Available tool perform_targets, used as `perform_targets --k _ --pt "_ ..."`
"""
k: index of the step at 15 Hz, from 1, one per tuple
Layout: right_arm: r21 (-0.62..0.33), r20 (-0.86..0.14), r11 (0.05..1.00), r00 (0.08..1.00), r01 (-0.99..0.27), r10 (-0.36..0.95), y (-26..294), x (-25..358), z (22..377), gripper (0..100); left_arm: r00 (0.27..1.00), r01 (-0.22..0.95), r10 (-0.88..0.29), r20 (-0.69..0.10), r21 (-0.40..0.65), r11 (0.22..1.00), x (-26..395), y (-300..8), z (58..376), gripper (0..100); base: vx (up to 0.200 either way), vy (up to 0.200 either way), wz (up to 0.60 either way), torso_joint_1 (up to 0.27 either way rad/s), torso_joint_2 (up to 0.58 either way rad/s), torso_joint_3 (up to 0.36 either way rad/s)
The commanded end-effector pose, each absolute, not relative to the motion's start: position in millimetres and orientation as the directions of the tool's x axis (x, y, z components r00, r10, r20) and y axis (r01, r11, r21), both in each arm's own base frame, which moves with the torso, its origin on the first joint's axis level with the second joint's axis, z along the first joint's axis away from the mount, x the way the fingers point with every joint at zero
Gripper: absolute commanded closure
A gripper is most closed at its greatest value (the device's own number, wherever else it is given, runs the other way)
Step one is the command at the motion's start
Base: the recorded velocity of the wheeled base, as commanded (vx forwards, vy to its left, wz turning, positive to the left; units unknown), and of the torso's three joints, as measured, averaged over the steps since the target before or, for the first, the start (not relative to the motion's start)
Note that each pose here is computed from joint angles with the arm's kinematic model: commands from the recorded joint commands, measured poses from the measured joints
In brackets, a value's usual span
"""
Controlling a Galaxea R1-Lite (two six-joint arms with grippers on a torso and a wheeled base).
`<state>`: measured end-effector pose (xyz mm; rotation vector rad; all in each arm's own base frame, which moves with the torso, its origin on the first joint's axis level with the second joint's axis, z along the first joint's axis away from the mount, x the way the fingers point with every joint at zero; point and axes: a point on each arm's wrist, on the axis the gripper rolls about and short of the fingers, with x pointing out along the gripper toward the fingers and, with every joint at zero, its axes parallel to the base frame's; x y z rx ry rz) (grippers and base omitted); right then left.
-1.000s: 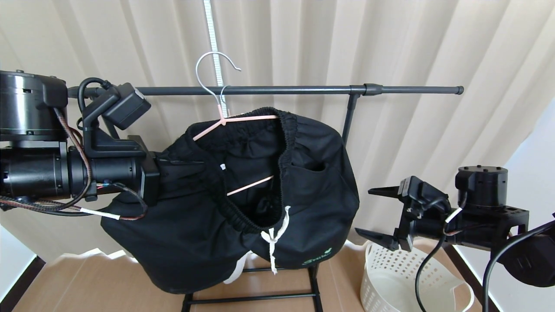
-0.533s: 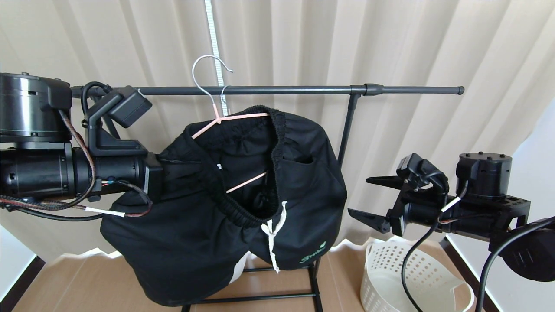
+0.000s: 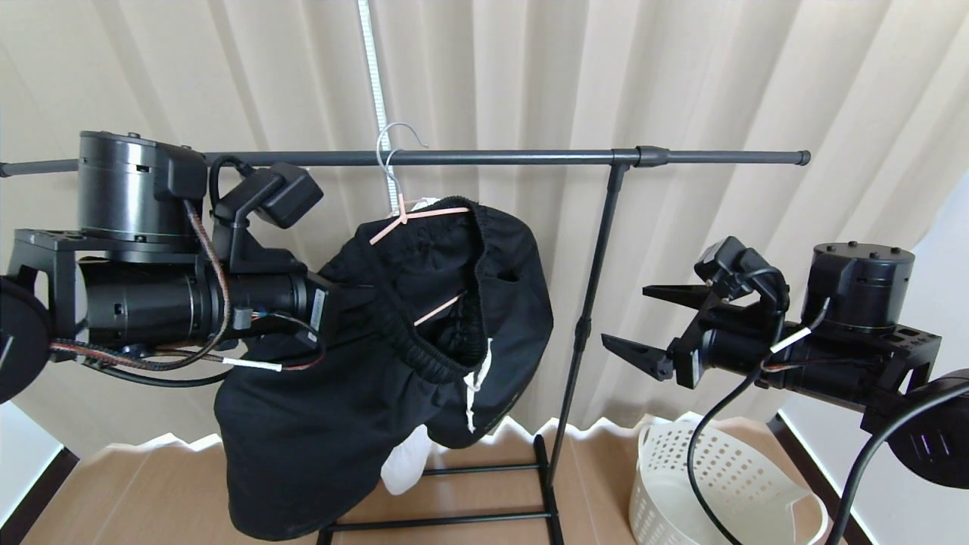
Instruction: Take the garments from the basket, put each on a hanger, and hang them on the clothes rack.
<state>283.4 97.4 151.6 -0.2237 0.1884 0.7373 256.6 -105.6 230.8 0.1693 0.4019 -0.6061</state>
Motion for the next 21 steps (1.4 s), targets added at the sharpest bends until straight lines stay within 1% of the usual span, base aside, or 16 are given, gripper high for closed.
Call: perform_targets --k 1,3,4,6,12,16,21 --pt "-0.134 -0.229 0.724 0.732 -0.677 0.642 98 284 158 0 0.740 0.578 -0.517 -0.430 0.013 0.816 266 -121 227 100 0.000 0.000 0.00 0.000 0.00 0.000" --pt "-0.130 -0.229 0.726 0.733 -0.676 0.641 98 284 158 0 0.746 0.562 -0.505 -0.435 0.002 0.827 271 -126 229 100 0.000 0.000 0.00 0.000 0.00 0.000" --pt "-0.134 -0.221 0.730 0.738 -0.670 0.637 97 283 160 0 0.749 0.535 -0.480 -0.457 -0.010 0.845 279 -134 232 100 0.000 0.000 0.00 0.000 0.00 0.000" --pt "-0.136 -0.217 0.732 0.741 -0.667 0.635 97 285 162 0 0.745 0.515 -0.460 -0.483 -0.022 0.857 286 -139 234 100 0.000 0.000 0.00 0.000 0.00 0.000" --pt "-0.135 -0.217 0.738 0.746 -0.661 0.629 97 287 162 0 0.734 0.440 -0.404 -0.546 -0.072 0.895 314 -161 234 100 0.000 0.000 0.00 0.000 0.00 0.000" --pt "-0.138 -0.215 0.739 0.749 -0.659 0.627 96 286 162 0 0.740 0.395 -0.381 -0.554 -0.101 0.913 338 -181 233 100 0.000 0.000 0.00 0.000 0.00 0.000" --pt "-0.138 -0.215 0.739 0.749 -0.659 0.627 96 286 162 0 0.752 0.381 -0.391 -0.531 -0.134 0.915 368 -201 225 100 0.000 0.000 0.00 0.000 0.00 0.000"
